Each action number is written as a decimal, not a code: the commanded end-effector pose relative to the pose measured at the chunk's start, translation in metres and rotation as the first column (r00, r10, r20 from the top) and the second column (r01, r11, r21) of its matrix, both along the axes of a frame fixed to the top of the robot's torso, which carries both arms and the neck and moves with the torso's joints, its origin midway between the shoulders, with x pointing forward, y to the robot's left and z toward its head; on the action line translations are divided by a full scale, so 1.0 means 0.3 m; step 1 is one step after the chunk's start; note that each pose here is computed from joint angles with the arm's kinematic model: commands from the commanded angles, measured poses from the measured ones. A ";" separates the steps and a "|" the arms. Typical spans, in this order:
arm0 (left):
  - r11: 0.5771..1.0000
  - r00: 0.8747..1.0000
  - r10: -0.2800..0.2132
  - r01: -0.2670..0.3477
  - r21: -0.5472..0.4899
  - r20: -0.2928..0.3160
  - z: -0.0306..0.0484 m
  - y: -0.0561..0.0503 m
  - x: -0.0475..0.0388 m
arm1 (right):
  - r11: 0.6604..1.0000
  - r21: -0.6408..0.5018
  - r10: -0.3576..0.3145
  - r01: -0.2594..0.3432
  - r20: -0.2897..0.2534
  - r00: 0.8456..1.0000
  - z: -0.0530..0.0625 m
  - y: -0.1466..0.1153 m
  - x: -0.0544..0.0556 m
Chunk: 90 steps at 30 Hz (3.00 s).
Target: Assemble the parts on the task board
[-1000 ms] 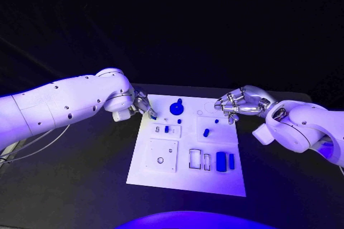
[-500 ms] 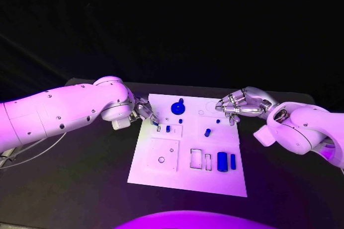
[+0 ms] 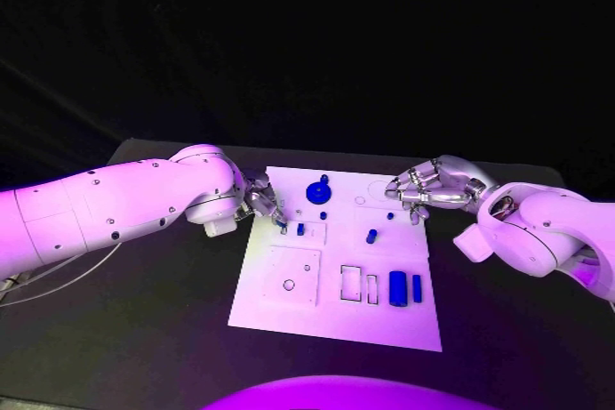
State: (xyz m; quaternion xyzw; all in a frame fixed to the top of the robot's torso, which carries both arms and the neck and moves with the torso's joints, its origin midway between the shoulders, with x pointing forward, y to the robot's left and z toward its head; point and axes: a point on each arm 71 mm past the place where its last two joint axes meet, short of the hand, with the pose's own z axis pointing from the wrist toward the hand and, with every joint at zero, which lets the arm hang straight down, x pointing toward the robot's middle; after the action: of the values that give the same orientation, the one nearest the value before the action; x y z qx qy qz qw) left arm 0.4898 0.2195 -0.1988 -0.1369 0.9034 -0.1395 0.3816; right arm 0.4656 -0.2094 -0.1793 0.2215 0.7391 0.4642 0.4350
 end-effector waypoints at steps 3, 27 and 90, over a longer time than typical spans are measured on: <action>1.000 0.999 -0.028 0.027 0.015 0.023 0.001 -0.014 -0.001 | 1.000 0.003 0.019 -0.019 -0.003 1.000 -0.001 0.006 -0.004; 0.996 0.998 -0.060 0.061 0.068 -0.012 -0.021 -0.033 -0.013 | 1.000 0.005 0.021 -0.021 -0.009 1.000 -0.002 0.006 -0.005; 0.994 0.998 -0.056 0.059 0.094 -0.039 -0.029 -0.048 -0.008 | 1.000 0.010 0.028 -0.028 -0.007 1.000 -0.001 0.012 -0.008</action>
State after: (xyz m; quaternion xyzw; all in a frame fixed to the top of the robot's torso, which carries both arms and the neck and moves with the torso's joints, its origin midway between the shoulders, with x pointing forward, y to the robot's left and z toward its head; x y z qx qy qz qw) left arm 0.4887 0.2055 -0.2049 -0.0993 0.9158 -0.1103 0.3733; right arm 0.4640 -0.2072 -0.1796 0.2196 0.7414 0.4680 0.4279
